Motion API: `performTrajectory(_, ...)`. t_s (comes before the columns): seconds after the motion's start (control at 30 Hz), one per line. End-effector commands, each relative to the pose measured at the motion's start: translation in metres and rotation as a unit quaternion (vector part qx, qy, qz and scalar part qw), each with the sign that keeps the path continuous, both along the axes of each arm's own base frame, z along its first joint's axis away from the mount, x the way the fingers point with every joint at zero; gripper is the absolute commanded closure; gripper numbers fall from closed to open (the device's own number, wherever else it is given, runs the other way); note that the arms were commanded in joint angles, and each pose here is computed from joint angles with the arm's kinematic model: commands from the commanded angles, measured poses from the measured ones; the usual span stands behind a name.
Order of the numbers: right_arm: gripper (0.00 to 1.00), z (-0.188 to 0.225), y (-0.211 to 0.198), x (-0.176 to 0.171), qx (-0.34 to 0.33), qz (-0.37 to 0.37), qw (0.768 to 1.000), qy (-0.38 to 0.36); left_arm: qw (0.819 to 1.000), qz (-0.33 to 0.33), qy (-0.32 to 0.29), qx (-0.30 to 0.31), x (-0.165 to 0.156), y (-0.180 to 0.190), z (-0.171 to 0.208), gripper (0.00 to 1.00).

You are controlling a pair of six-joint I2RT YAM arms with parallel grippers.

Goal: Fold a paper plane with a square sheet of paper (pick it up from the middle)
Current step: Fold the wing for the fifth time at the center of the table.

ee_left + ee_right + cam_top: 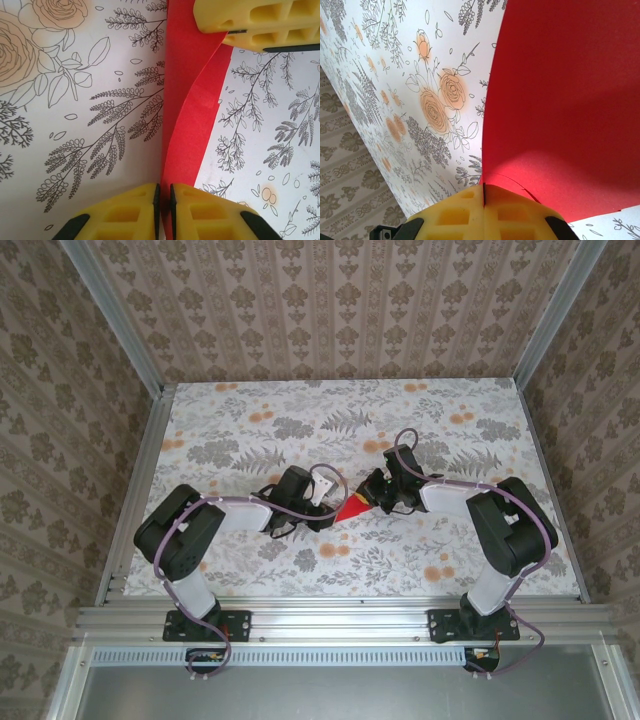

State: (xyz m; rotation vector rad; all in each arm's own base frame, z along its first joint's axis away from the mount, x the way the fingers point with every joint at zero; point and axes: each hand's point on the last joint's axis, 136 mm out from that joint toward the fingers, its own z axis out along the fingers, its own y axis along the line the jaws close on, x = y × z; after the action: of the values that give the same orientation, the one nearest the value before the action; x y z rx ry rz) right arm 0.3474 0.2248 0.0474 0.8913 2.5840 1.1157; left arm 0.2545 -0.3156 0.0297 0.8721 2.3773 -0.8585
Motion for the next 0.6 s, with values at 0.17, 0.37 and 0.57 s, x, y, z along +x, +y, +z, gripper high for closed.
performTrajectory(0.17, 0.98, 0.0134, 0.0016, 0.0040, 0.010, 0.010, 1.000, -0.016, 0.998, 0.007, -0.021, 0.050, -0.0007, 0.0113, -0.0158, 0.92)
performTrajectory(0.37, 0.98, 0.0135, 0.0028, 0.0021, 0.013, 0.015, 1.000, -0.015, 0.997, 0.009, -0.040, 0.068, 0.0005, 0.0112, -0.0146, 0.89)
performTrajectory(0.57, 0.98, 0.0125, 0.0023, 0.0018, 0.011, 0.016, 1.000, -0.013, 0.997, -0.006, -0.033, 0.068, -0.0056, 0.0105, -0.0172, 0.85)
